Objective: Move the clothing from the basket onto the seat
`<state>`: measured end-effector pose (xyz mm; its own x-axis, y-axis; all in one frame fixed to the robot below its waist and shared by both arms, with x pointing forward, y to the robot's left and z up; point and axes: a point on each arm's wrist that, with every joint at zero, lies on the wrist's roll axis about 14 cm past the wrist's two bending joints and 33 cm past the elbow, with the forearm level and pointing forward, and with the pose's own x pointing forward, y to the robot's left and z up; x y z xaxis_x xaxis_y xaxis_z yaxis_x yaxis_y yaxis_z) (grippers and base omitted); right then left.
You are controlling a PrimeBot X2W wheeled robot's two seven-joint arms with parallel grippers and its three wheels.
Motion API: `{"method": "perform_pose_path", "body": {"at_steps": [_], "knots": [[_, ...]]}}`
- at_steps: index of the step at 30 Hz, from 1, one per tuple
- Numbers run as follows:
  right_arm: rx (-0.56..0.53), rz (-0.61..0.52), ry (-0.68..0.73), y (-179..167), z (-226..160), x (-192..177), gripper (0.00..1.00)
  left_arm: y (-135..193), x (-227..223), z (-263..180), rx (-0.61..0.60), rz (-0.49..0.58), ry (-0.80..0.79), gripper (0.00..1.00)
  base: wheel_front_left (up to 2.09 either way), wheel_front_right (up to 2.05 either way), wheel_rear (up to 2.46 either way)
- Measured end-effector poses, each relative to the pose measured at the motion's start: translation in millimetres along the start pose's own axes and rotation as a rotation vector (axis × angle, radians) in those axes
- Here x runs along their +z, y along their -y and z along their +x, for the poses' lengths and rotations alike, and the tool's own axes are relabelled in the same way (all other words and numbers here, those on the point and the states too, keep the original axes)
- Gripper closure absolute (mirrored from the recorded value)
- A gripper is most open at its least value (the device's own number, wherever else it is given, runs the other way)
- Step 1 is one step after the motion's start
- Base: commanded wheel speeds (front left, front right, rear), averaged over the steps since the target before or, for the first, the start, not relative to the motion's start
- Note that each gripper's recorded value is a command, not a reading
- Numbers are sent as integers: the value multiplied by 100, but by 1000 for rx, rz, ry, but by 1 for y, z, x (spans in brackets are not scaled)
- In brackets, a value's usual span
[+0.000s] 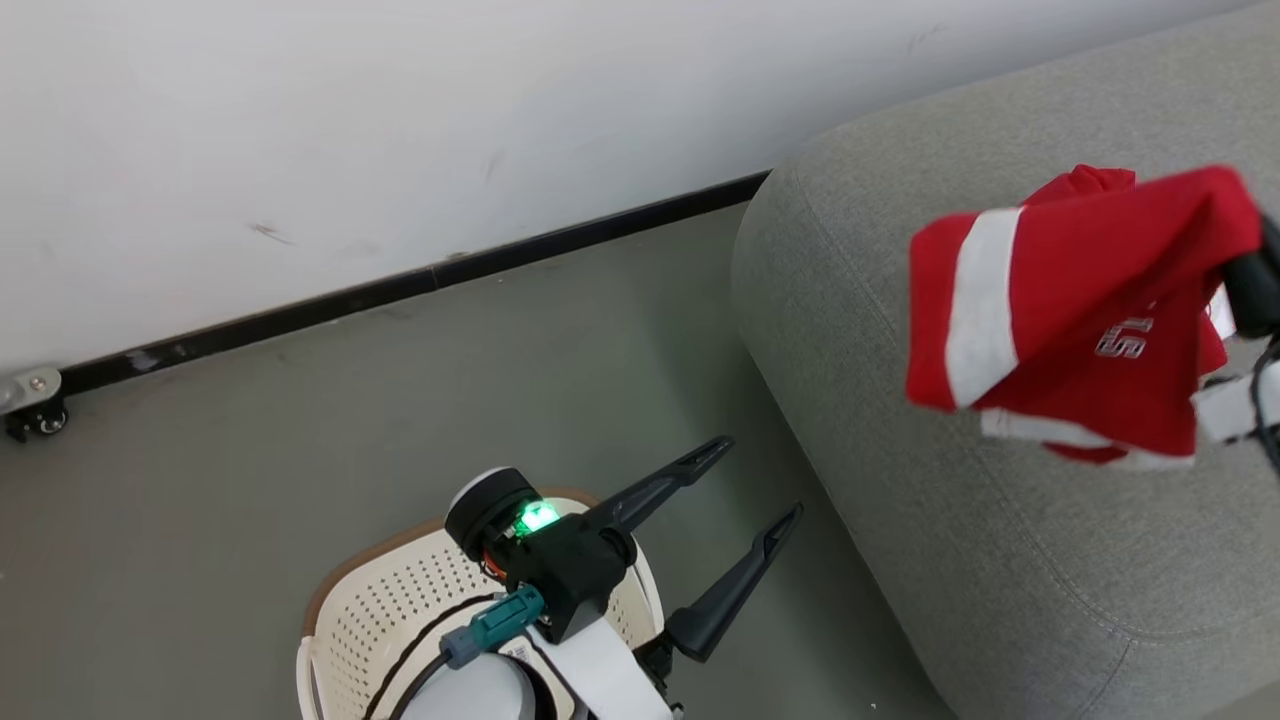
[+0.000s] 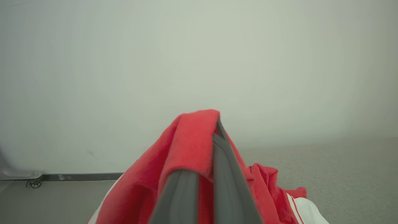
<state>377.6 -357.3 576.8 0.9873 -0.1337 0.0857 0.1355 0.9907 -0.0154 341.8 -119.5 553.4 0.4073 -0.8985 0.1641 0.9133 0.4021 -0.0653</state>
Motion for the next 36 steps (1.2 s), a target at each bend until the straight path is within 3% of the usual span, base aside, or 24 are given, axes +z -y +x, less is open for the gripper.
{"method": "perform_pose_path", "body": {"at_steps": [11,26,31,36], "knots": [[-104,-122,68,52,42,57,100,-20,-3,8,14,0,3,0,0,0,0],[-353,-209,110,147,56,106,100,-48,-11,17,31,-4,6,0,0,0,0],[-378,-212,42,155,60,81,100,-56,-15,18,35,0,9,0,0,0,0],[-364,-128,-121,137,58,-3,100,-63,-17,21,38,-1,11,0,0,0,0]]}}
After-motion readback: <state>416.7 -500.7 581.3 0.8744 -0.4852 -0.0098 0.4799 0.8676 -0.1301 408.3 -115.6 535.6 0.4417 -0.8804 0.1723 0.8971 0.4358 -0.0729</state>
